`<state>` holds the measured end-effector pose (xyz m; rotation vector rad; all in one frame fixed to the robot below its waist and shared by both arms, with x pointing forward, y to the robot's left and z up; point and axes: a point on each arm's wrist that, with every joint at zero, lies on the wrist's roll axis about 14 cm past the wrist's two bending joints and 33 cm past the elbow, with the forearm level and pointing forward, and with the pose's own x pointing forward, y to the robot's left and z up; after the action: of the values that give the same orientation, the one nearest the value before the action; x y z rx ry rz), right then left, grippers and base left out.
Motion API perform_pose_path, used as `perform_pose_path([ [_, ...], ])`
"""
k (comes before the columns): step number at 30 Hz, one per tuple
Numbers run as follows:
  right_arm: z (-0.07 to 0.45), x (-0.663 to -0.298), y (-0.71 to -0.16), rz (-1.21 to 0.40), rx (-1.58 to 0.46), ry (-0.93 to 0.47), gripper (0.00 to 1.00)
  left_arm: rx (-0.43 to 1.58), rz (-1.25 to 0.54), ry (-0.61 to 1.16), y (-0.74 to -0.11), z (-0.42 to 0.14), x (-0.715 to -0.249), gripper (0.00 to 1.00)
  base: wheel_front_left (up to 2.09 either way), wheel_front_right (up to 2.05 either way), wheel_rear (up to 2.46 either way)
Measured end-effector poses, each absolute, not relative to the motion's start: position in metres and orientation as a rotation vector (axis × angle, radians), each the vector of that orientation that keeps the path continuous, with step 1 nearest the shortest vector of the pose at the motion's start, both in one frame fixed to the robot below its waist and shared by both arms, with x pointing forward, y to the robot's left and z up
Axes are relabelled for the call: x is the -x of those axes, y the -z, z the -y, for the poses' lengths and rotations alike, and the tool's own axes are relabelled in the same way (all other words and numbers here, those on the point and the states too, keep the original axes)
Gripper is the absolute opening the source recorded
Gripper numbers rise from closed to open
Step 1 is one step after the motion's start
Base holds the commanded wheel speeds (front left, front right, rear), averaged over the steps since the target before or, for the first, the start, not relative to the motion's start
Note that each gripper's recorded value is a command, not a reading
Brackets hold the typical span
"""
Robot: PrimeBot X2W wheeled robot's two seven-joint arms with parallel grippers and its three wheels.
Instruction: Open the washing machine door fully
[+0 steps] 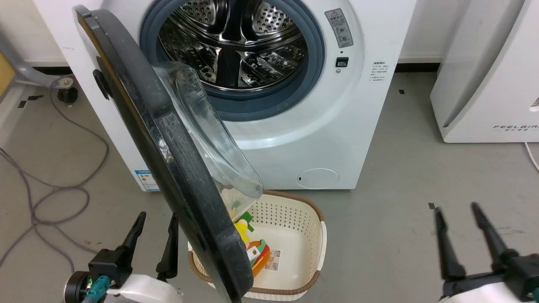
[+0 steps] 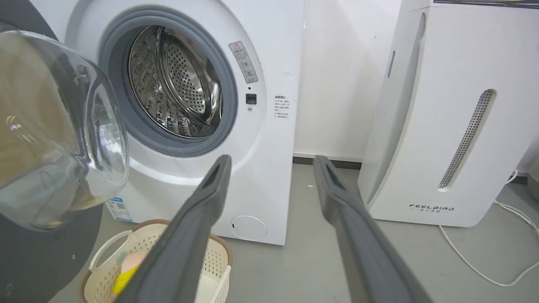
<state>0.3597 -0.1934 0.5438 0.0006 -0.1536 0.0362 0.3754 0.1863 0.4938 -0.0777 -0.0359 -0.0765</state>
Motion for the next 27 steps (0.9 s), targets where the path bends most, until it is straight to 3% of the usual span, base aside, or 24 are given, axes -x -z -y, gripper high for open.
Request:
perform_pose_path([
  [11, 0.179, -0.357, -0.519, 0.033, 0.011, -0.080, 1.00, 0.074, 0.022, 0.072, -0.489, -0.188, -0.375, 1.00, 0.00, 0.00, 0.00],
  [12, 0.179, -0.357, -0.518, 0.031, 0.007, -0.080, 1.00, 0.074, 0.018, 0.074, -0.488, -0.188, -0.375, 0.60, 0.00, 0.00, 0.00],
  [14, 0.179, -0.357, -0.517, 0.027, -0.003, -0.077, 1.00, 0.073, 0.014, 0.077, -0.487, -0.187, -0.375, 0.00, 0.00, 0.00, 0.00],
  [27, 0.180, -0.358, -0.511, 0.011, -0.036, -0.073, 1.00, 0.083, 0.041, 0.059, -0.495, -0.195, -0.375, 0.00, 0.00, 0.00, 0.00],
])
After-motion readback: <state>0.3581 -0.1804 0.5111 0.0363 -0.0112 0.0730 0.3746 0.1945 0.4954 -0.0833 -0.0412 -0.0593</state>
